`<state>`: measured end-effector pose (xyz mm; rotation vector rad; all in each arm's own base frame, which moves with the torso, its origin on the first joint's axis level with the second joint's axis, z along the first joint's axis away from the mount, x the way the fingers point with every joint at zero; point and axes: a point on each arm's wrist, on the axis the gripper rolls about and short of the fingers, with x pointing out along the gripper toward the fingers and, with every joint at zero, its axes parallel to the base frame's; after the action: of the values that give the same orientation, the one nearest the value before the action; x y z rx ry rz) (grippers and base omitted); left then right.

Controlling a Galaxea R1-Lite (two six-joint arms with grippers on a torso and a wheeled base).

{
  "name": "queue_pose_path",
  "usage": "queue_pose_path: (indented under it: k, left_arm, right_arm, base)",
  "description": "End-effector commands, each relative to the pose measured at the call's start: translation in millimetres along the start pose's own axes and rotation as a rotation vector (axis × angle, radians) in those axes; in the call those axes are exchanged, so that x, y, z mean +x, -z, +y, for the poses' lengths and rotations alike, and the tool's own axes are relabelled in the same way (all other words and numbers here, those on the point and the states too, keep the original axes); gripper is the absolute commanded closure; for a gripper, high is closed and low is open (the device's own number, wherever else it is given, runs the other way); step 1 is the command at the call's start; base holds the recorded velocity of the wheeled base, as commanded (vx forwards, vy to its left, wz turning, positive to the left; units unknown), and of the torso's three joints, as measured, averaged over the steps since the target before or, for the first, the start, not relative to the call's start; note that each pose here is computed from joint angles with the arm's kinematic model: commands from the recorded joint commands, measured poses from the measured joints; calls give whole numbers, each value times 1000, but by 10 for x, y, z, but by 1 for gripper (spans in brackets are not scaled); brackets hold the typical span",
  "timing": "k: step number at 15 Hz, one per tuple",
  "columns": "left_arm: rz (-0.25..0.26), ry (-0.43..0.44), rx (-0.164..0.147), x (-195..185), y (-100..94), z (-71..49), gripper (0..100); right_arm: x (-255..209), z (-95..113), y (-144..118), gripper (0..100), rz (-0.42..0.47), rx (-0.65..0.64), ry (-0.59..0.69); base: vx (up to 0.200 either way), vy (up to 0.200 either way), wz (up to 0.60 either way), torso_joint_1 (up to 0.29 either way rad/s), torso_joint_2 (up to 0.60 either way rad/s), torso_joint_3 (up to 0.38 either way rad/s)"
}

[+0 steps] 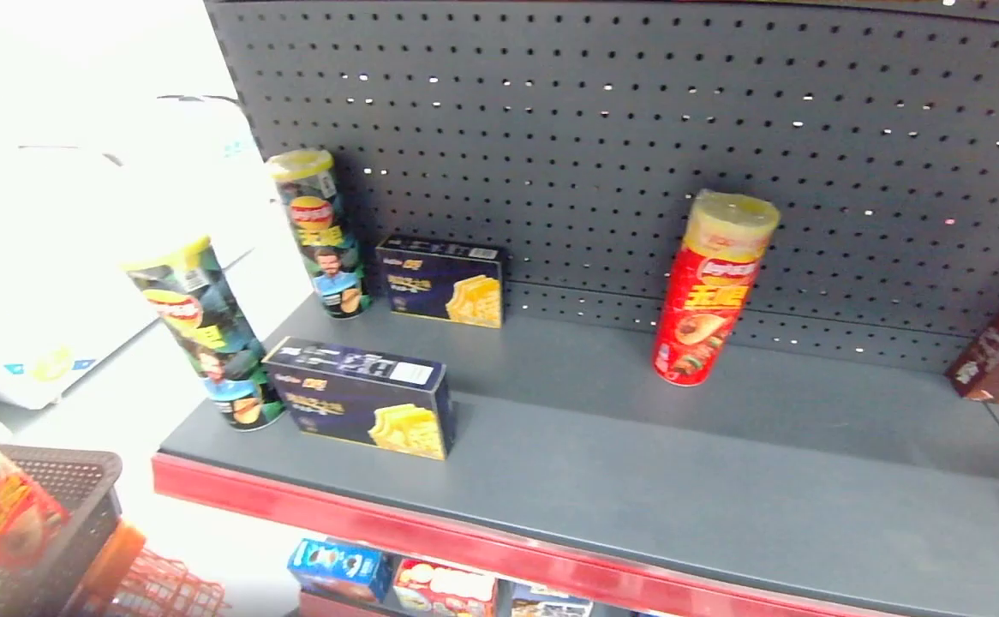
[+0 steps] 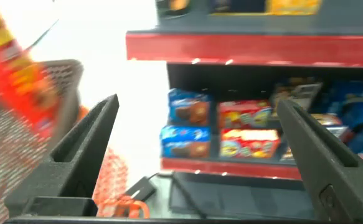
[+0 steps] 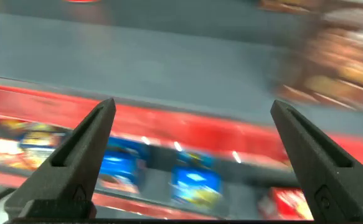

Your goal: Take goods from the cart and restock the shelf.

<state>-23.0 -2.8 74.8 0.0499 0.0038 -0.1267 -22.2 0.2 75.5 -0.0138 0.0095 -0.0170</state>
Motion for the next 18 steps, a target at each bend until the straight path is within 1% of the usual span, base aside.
queue_pose_path:
  k: [1, 2, 8, 10, 16, 17, 18]
  left_arm:
    - [-1, 1, 0, 0, 0, 0, 0]
    - [1, 1, 0, 0, 1, 0, 0]
    - [1, 1, 0, 0, 1, 0, 0]
    - [1, 2, 6, 0, 1, -1, 0]
    - [1, 2, 8, 0, 1, -1, 0]
    - [1, -10, 5, 0, 1, 2, 0]
    - [-32, -50, 13, -35, -109, 11, 0]
  right_arm:
    - [0, 0, 0, 0, 0, -2, 0]
    - [1, 0, -1, 0, 1, -2, 0]
    - [0, 0, 0, 0, 0, 2, 1]
    - [1, 0, -1, 0, 1, 3, 3]
    - [0, 0, 0, 0, 0, 3, 3]
    - [0, 0, 0, 0, 0, 3, 3]
    - [0, 0, 0, 0, 0, 3, 3]
  base:
    - [0, 0, 600, -2, 2, 2]
    - [0, 0, 600, 2, -2, 2]
    - [0, 0, 0, 0, 0, 0]
    - [0, 0, 0, 0, 0, 0]
    - [0, 0, 0, 0, 0, 0]
    - [0, 0, 0, 0, 0, 0]
    - [0, 0, 0, 0, 0, 0]
